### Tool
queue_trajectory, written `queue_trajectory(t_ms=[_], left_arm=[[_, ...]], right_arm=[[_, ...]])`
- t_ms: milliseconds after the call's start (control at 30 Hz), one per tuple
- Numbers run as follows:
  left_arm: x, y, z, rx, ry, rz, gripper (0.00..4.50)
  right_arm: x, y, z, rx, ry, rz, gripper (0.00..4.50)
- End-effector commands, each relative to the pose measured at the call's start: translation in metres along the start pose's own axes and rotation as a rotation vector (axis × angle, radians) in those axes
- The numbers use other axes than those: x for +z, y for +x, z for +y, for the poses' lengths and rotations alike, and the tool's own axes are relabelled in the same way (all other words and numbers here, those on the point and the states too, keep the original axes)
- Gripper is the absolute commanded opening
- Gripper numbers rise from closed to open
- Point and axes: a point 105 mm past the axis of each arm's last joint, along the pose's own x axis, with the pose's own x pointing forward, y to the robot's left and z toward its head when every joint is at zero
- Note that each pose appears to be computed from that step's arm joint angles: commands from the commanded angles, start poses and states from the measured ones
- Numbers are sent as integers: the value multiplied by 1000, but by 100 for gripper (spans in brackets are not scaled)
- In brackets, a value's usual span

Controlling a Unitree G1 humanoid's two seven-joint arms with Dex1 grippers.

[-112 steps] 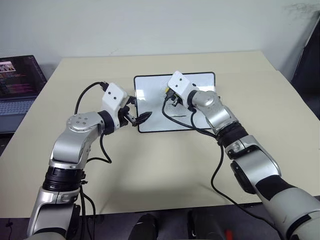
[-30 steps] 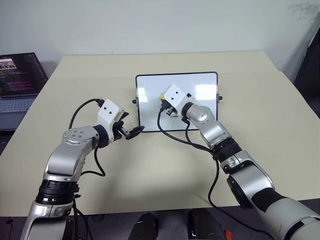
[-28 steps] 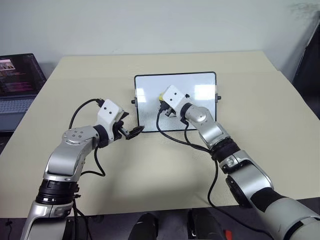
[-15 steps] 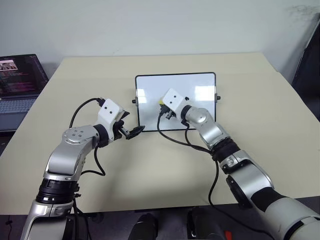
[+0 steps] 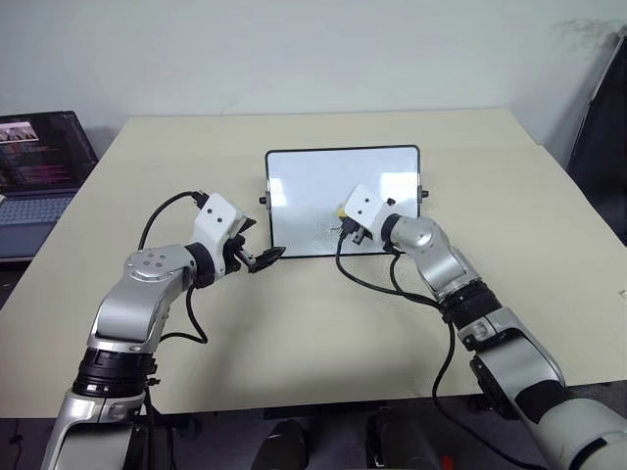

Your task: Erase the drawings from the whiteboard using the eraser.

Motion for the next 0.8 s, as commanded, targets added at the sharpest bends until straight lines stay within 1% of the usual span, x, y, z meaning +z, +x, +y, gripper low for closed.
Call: queue_trajectory(t_ms=[33,133,200,333,467,633,733,800], left_arm=[[14,-1,3,9,38,-40,450],[14,-1,4,10,38,-40,450],[14,-1,4,11,37,-40,450],[13,-1,3,9,35,-40,450],[13,-1,2,5,36,-40,450],[13,-1,1,0,36,-41,450],[13,-1,0,-1,35,-39,450],[12,-1,0,0,33,-38,450]], right_arm=[[-14,-2,-16,-85,21,68,127],[-19,-6,-30,-133,33,88,127],[-28,-10,-38,-150,45,114,127],[-36,-15,-46,-179,66,135,127],[-36,-14,-44,-176,75,134,127],[-44,-16,-43,-173,84,164,127],[-44,-15,-32,-123,83,163,127],[-36,-11,-18,-64,89,136,127]])
